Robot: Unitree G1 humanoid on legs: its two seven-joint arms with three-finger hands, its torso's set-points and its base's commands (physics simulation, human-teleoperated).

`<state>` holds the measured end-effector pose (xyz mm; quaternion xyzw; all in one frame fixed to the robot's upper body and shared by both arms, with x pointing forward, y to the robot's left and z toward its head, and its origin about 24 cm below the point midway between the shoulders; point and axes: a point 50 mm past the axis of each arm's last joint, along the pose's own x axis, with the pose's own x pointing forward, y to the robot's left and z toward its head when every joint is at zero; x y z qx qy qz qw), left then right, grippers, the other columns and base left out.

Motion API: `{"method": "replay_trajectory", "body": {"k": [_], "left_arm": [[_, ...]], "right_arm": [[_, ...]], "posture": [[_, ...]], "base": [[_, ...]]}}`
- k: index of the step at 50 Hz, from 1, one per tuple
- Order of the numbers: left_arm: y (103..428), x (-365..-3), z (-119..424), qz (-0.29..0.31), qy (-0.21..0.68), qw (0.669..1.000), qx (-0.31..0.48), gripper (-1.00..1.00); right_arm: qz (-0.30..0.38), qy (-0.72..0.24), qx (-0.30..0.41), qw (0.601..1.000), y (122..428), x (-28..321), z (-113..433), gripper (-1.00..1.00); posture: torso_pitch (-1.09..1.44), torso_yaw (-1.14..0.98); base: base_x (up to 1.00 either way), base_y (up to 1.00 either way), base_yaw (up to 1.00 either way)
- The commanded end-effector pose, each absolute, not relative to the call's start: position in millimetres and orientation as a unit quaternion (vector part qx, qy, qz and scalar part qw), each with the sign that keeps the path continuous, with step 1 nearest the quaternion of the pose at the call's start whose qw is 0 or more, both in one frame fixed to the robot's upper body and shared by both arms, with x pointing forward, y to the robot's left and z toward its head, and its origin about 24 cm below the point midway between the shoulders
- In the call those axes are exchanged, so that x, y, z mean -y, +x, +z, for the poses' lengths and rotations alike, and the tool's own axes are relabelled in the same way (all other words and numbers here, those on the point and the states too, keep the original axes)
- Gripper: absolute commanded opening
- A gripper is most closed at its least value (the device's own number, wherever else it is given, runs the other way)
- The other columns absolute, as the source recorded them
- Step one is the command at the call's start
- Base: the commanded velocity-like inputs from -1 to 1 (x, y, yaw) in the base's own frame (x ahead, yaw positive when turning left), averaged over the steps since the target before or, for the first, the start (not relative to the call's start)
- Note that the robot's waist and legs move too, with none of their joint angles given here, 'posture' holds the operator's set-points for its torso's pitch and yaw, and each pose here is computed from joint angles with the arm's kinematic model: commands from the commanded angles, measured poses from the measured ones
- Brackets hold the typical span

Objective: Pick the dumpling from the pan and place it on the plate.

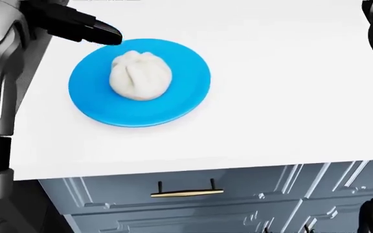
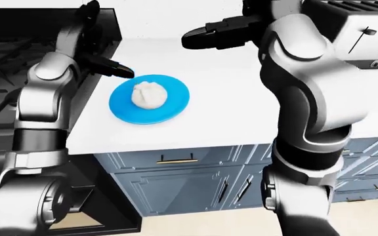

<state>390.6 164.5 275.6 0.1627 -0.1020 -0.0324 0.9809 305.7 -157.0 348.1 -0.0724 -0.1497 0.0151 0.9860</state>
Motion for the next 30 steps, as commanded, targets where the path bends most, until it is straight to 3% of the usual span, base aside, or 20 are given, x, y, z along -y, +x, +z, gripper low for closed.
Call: {"method": "replay_trajectory", "body": {"k": [1, 13, 30], "left_arm": [[384.6, -164.0, 299.6, -0.020, 0.162, 0.975, 0.150, 1.00], [381.1, -180.3, 327.4, 0.058, 0.100, 0.977, 0.182, 1.00], [372.9, -182.9, 337.9, 0.081, 0.062, 0.964, 0.244, 1.00]], "right_arm": [[0.005, -0.080, 0.194, 0.978, 301.0, 158.3, 364.9, 1.00], [0.002, -0.088, 0.227, 0.970, 319.5, 146.2, 373.9, 1.00], [-0.020, -0.156, 0.317, 0.935, 323.9, 140.0, 383.5, 1.00]], "posture": [[0.00, 0.00], [0.00, 0.00], [0.00, 0.00]], "base": [[0.00, 0.00, 0.00], [0.00, 0.00, 0.00], [0.00, 0.00, 0.00]]}}
